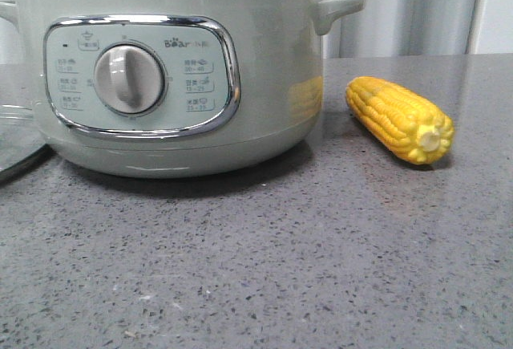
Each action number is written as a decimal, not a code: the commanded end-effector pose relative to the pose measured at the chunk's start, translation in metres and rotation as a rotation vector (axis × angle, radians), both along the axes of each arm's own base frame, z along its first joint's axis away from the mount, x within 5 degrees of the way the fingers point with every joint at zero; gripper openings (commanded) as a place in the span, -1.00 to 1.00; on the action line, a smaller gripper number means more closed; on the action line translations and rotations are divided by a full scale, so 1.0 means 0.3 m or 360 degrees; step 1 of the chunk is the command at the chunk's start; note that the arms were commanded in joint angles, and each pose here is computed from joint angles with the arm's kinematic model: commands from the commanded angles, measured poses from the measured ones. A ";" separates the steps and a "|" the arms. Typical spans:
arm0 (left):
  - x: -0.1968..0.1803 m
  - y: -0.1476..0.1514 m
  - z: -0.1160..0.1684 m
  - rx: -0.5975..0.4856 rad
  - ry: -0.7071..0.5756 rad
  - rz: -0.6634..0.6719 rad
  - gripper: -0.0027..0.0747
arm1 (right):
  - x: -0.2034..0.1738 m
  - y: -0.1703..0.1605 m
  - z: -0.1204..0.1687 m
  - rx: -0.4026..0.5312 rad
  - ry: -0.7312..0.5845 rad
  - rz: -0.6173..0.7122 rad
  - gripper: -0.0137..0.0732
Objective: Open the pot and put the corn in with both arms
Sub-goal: 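Lower the right gripper onto the yellow corn cob and grasp it, then lift the corn cob with the right gripper over the cooker, then lower the corn into the cooker and open the right gripper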
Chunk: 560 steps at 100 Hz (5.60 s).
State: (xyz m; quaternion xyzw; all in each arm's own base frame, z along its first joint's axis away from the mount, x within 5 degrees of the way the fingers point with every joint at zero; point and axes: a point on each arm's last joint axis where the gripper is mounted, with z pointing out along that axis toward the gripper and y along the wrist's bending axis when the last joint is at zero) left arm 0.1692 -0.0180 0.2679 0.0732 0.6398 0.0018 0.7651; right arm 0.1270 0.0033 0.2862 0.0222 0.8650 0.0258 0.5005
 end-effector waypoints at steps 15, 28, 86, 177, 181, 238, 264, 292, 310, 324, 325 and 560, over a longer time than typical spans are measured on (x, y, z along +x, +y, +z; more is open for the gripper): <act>-0.109 0.006 0.146 -0.0018 -0.0342 -0.0016 0.08 | 0.128 0.052 0.115 0.0094 0.0066 0.0113 0.08; -0.155 0.011 0.194 -0.0030 -0.0466 -0.0015 0.08 | 0.214 0.090 0.139 0.0157 0.0178 0.0166 0.08; -0.182 0.014 0.233 -0.0036 -0.0551 -0.0015 0.08 | 0.503 0.240 0.067 0.0246 0.0746 0.0313 0.08; -0.182 0.015 0.233 -0.0045 -0.0550 -0.0012 0.07 | 0.547 0.250 -0.036 0.0246 0.0981 0.0293 -0.85; -0.182 0.015 0.234 -0.0045 -0.0554 -0.0012 0.07 | 0.543 0.246 -0.038 0.0222 0.1004 0.0290 -0.85; -0.182 0.015 0.234 -0.0045 -0.0554 -0.0012 0.07 | 0.418 0.132 0.178 0.0231 0.0618 0.0169 -0.85; -0.182 0.015 0.234 -0.0045 -0.0554 -0.0012 0.07 | 0.367 0.230 0.320 0.0354 0.0161 0.0365 -0.85; -0.182 0.015 0.234 -0.0045 -0.0554 -0.0012 0.07 | 0.333 0.428 0.435 0.0446 -0.0223 0.0744 -0.85; -0.182 0.015 0.234 -0.0045 -0.0554 -0.0012 0.07 | 0.350 0.551 0.429 0.0417 -0.0233 0.0924 -0.85; -0.182 0.015 0.234 -0.0045 -0.0554 -0.0012 0.07 | 0.387 0.594 0.397 0.0375 -0.0176 0.0953 -0.76; -0.182 0.015 0.234 -0.0045 -0.0554 -0.0012 0.07 | 0.391 0.596 0.393 0.0371 -0.0174 0.0953 -0.75; -0.409 0.039 0.248 -0.0217 -0.0500 -0.0070 -0.98 | 0.100 0.356 0.396 -0.0115 -0.0006 0.0990 -0.85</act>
